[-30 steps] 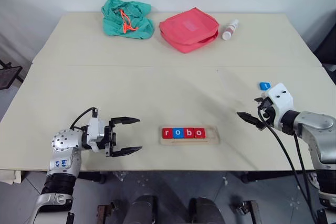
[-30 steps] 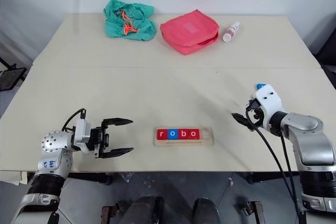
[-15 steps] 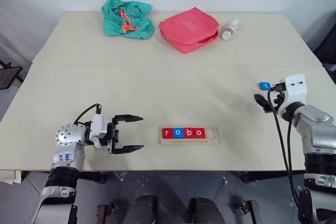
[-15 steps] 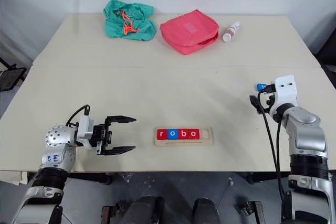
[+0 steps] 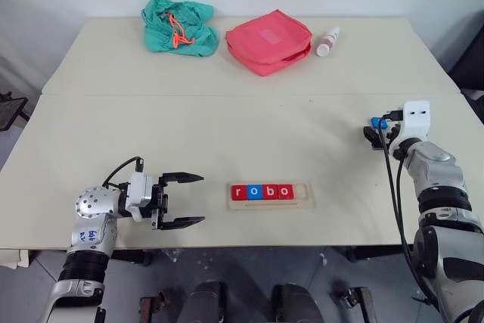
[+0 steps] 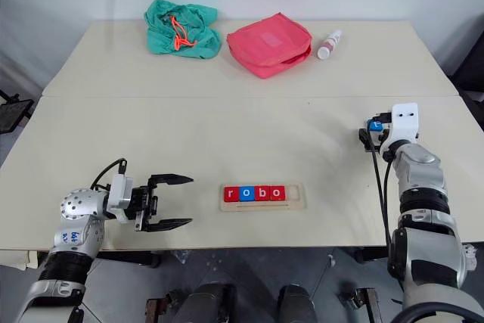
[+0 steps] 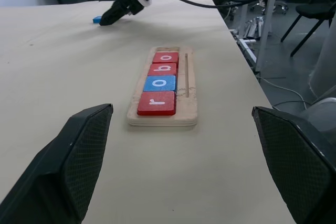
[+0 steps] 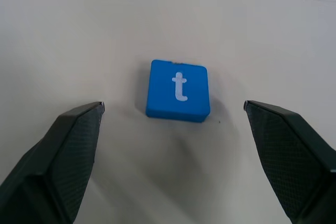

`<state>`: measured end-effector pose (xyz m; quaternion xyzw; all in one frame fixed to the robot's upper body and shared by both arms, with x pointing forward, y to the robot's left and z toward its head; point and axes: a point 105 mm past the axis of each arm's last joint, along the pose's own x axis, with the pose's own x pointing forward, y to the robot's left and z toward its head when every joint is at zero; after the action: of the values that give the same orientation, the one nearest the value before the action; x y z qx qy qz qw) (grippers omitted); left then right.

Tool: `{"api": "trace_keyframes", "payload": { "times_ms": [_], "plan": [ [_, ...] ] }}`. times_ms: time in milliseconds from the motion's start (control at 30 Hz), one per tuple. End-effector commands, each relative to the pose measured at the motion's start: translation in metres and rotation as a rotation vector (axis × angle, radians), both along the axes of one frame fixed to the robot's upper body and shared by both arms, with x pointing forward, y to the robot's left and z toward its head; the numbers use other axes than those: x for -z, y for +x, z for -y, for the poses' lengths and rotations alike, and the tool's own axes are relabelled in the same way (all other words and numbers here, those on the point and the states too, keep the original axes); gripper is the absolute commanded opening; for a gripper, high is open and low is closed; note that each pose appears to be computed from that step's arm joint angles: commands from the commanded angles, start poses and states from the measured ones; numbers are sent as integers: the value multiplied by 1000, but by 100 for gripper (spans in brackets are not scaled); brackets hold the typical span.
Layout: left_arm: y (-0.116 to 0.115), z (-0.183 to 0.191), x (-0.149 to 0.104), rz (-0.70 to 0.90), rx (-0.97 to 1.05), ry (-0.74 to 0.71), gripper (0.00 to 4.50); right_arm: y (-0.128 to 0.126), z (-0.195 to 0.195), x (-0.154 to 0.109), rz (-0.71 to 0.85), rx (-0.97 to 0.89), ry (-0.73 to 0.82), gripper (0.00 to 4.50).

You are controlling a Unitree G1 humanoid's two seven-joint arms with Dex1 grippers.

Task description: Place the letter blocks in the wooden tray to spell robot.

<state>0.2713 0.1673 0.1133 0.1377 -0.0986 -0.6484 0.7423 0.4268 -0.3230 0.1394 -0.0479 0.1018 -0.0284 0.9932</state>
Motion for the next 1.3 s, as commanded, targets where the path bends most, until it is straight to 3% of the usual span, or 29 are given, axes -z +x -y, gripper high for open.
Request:
{"api": "trace_keyframes", "payload": {
  "times_ms": [33,567,667,900,1167,1300],
  "plan": [
    [-2,-4,-9,37,-18,-8,450,4,-1,-6,24,4,-15,446],
    [-1,-4,-10,43,-37,-9,450,10,-11,9,-35,17,63,446],
    [-1,-3,-10,44,-37,-11,450,10,-12,11,-34,18,83,388],
    [1,-3,-11,47,-42,-13,450,10,-15,13,-33,0,84,159],
    [1,-1,-9,47,-46,-20,450,5,-19,7,5,-78,57,147],
    [0,0,-8,40,-35,-24,450,-13,-26,-2,58,-124,59,147]
  ]
}}
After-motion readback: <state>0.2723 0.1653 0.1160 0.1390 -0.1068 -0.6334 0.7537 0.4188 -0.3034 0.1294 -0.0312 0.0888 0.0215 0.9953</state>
